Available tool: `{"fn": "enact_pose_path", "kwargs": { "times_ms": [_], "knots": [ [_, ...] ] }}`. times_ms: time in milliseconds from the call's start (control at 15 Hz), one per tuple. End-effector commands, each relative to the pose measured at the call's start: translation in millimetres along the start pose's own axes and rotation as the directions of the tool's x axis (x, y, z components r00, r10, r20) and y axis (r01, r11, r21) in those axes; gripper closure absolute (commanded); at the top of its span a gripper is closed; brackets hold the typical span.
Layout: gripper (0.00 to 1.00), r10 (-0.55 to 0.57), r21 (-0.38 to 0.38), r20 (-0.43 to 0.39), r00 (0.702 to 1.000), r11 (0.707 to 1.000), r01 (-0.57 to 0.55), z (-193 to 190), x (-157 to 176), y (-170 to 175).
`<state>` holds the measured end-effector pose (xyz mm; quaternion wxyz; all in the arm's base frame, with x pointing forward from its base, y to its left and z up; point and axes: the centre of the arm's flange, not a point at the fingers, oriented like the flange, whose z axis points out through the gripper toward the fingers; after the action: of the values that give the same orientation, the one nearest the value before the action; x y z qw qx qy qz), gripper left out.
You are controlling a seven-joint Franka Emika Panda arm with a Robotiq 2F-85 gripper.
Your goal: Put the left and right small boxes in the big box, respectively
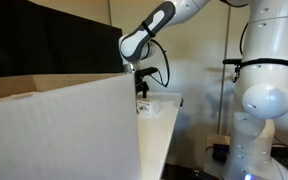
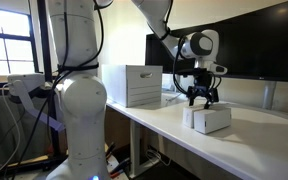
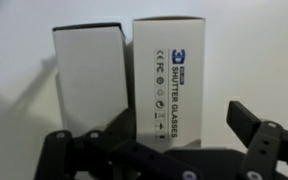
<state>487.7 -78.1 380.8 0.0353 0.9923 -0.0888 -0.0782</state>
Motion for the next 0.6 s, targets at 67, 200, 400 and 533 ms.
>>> {"fn": "enact_pose_path", "kwargs": {
  "times_ms": [67,200,400,533],
  "knots": [
    [0.00,-0.012,-0.018,0.030,0.999,1.000,0.013,3,2,-10],
    [0.00,-0.023,-0.017,0.027,0.999,1.000,0.024,0,2,-15],
    [0.00,-0.047,-0.015,0.018,0.999,0.999,0.047,-7,0,-25],
    [0.00,-0.069,-0.015,0.006,0.998,0.998,0.069,-13,-2,-33]
  ]
}}
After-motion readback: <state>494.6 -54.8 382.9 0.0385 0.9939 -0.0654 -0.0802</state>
